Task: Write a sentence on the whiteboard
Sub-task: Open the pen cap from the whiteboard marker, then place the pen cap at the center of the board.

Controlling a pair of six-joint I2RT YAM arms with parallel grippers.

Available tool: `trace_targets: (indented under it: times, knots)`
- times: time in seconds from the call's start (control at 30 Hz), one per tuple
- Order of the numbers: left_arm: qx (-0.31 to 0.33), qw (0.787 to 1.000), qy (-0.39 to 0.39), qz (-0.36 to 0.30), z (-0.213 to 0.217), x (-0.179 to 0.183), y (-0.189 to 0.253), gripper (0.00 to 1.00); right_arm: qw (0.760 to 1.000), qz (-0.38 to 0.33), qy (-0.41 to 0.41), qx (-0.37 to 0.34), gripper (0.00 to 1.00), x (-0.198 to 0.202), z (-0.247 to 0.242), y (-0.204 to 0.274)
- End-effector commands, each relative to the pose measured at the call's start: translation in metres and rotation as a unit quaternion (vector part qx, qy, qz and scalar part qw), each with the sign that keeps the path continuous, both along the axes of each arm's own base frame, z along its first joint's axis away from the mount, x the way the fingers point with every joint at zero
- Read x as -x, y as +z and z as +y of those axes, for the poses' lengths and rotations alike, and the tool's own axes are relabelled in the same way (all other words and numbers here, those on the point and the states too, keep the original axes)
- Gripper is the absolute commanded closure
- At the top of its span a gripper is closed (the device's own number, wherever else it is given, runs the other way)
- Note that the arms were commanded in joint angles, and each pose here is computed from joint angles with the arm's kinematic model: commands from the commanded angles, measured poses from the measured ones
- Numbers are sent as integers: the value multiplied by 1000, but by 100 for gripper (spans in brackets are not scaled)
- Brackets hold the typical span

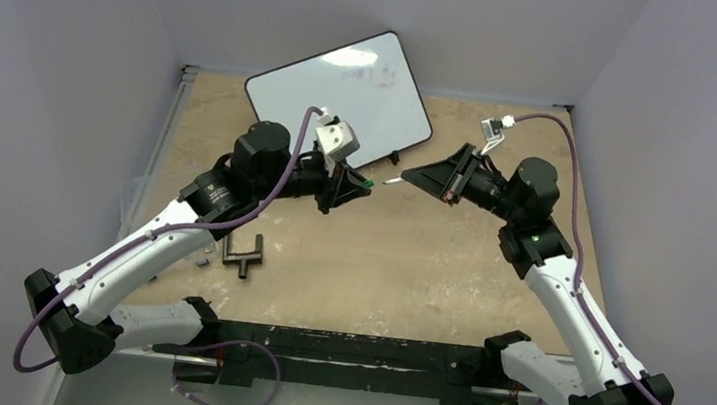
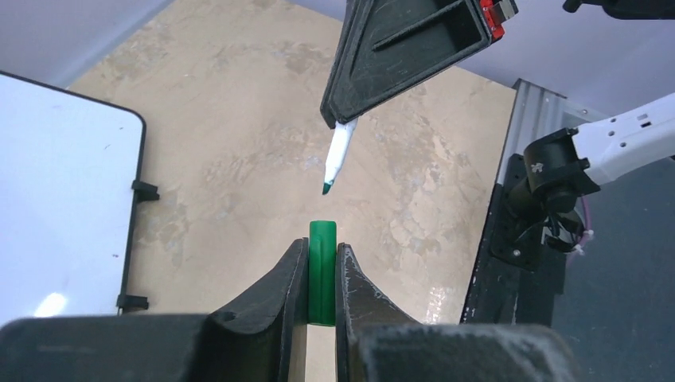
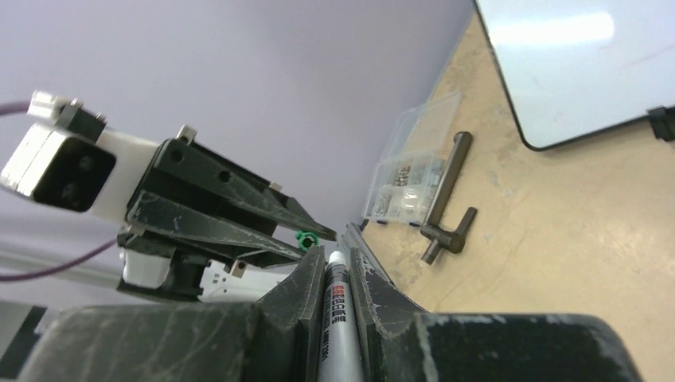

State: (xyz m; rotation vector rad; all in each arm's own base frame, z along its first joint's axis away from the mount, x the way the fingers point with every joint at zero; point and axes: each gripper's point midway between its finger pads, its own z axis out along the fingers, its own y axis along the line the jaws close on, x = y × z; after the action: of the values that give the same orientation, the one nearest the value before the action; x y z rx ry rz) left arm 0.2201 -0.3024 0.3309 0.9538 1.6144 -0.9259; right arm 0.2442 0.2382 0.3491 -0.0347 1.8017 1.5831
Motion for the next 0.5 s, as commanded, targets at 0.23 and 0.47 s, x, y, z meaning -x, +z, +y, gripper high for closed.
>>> trace_targets:
  times: [0.23,0.47]
  knots:
    - [0,996,94,-2,22,-20,-21,100,988,16,-138,73,100,-32,-42,-13]
    - [-22,982,160,93,35,-22,-99,100,980,1,-171,98,100,-36,-54,-37]
